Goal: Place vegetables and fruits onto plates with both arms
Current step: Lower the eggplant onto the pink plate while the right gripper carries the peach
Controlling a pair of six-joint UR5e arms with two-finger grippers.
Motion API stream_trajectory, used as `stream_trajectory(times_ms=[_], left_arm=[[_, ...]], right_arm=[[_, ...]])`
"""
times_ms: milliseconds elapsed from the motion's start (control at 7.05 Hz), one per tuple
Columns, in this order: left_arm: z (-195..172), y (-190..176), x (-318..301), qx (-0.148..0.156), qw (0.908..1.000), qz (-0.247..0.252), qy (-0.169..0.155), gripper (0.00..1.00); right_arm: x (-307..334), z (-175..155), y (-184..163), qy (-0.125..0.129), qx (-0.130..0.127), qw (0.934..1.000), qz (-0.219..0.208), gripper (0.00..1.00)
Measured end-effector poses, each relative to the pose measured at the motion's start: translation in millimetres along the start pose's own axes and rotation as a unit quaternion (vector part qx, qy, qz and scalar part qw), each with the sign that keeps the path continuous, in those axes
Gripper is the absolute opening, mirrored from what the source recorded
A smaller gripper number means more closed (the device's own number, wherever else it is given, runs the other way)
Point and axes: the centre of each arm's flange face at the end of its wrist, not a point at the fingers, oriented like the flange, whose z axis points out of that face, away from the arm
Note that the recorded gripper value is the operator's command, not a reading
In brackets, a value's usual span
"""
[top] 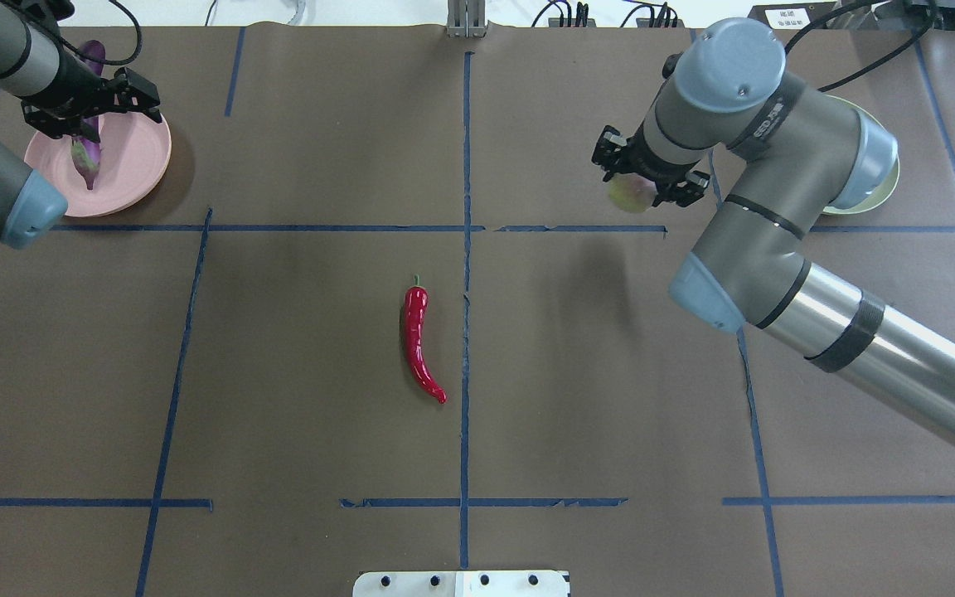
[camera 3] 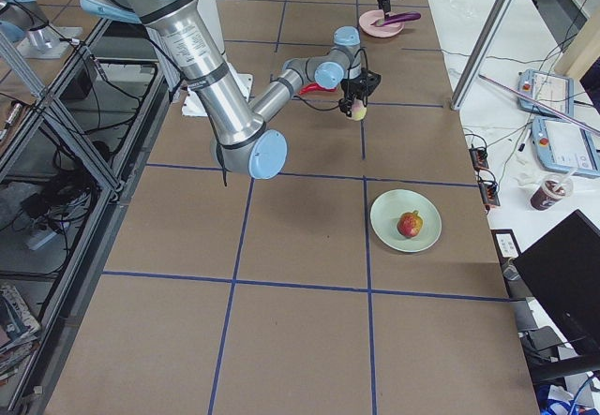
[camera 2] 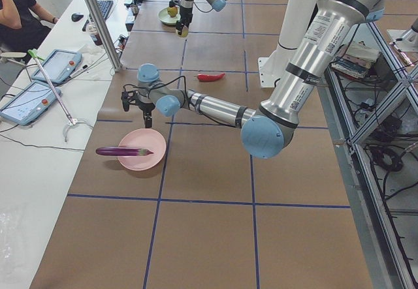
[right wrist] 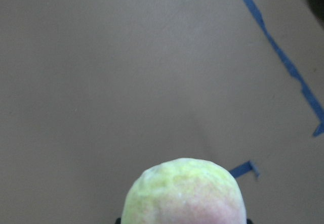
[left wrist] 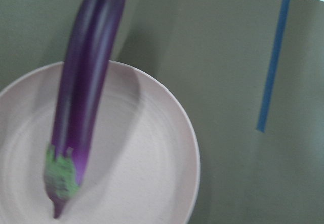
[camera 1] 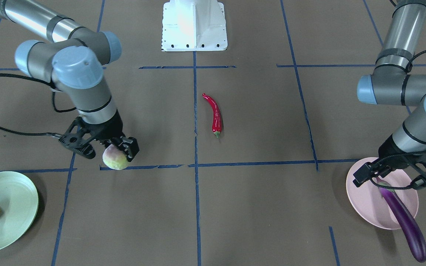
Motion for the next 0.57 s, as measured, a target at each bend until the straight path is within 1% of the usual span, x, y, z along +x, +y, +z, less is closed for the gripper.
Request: stream_trajectory(times_ms=[142, 284, 426, 568], left_arm=[[-1.5, 32.4, 38.2, -0.013, 0.9996, -0.006, 0.023, 1.00], [-2.3, 61.7, 77.0, -0.027, 0.9986, -0.019, 0.042, 1.00], [-2.2, 87.7, 114.2, -0.041, 0.9969, -0.032, 0.059, 1.00], [0.0, 111.1, 145.9, -0.054, 0.9958, -0.031, 0.068, 1.00]], right_arm=[[34.7, 8.6, -49.3, 0.025, 0.009, 0.9991, -0.032, 0.00], [68.6, 20.8, -95.2, 0.054, 0.014, 0.9968, -0.057, 0.00], [102.6, 34.3, -136.4, 0.078, 0.016, 0.9940, -0.075, 0.00], [129.9, 46.5, -165.7, 0.091, 0.019, 0.9923, -0.083, 0.00]])
